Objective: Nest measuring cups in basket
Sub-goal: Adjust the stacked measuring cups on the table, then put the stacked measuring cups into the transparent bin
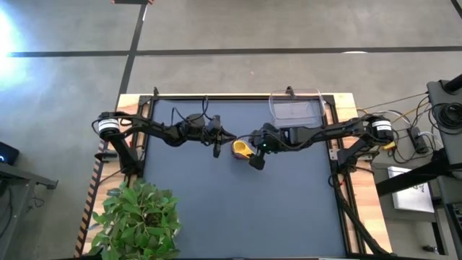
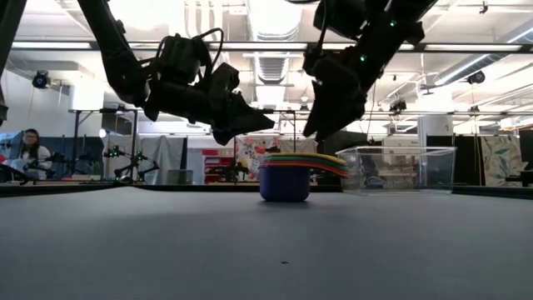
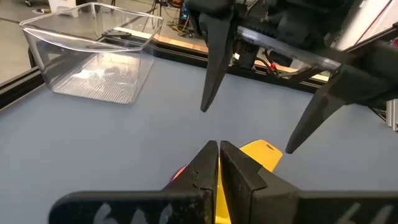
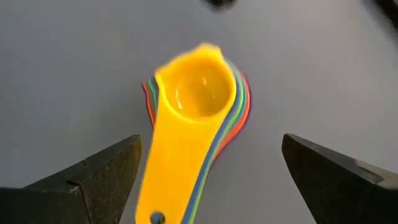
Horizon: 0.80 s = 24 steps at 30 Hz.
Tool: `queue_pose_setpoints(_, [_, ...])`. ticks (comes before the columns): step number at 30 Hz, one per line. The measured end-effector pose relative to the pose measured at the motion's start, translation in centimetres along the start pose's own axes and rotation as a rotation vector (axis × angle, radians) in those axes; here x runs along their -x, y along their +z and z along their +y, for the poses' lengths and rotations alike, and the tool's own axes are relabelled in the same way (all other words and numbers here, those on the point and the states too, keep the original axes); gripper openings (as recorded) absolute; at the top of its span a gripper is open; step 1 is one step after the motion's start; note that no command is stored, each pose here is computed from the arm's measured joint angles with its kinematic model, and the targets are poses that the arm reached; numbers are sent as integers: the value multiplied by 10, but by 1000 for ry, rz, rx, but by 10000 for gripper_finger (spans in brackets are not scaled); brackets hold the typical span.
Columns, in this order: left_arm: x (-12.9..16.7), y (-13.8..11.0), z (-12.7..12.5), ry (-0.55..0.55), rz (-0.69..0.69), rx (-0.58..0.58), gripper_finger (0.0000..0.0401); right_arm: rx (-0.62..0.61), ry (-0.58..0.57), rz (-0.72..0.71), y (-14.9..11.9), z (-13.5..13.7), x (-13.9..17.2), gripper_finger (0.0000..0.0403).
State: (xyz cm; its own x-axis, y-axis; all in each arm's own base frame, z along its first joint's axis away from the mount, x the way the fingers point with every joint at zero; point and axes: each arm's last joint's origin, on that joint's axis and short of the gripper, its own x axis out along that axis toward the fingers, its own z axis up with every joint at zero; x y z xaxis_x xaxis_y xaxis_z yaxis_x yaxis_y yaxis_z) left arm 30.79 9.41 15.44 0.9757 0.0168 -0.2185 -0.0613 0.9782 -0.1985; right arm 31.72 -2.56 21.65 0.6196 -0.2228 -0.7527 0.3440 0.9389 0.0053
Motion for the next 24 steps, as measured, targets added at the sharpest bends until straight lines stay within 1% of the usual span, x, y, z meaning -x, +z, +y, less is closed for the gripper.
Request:
queue_pose_setpoints(4, [-1, 1, 0, -1, -4, -1, 0, 12, -16, 69, -7, 1, -14, 377])
queue_pose_setpoints(11, [0, 1, 0, -1, -5, -1, 0, 18, -25, 110, -13, 2, -27, 377])
queue_pose_setpoints(24, [-3, 1, 1, -1, -3, -4, 0, 6, -15, 65, -3, 2, -11, 377])
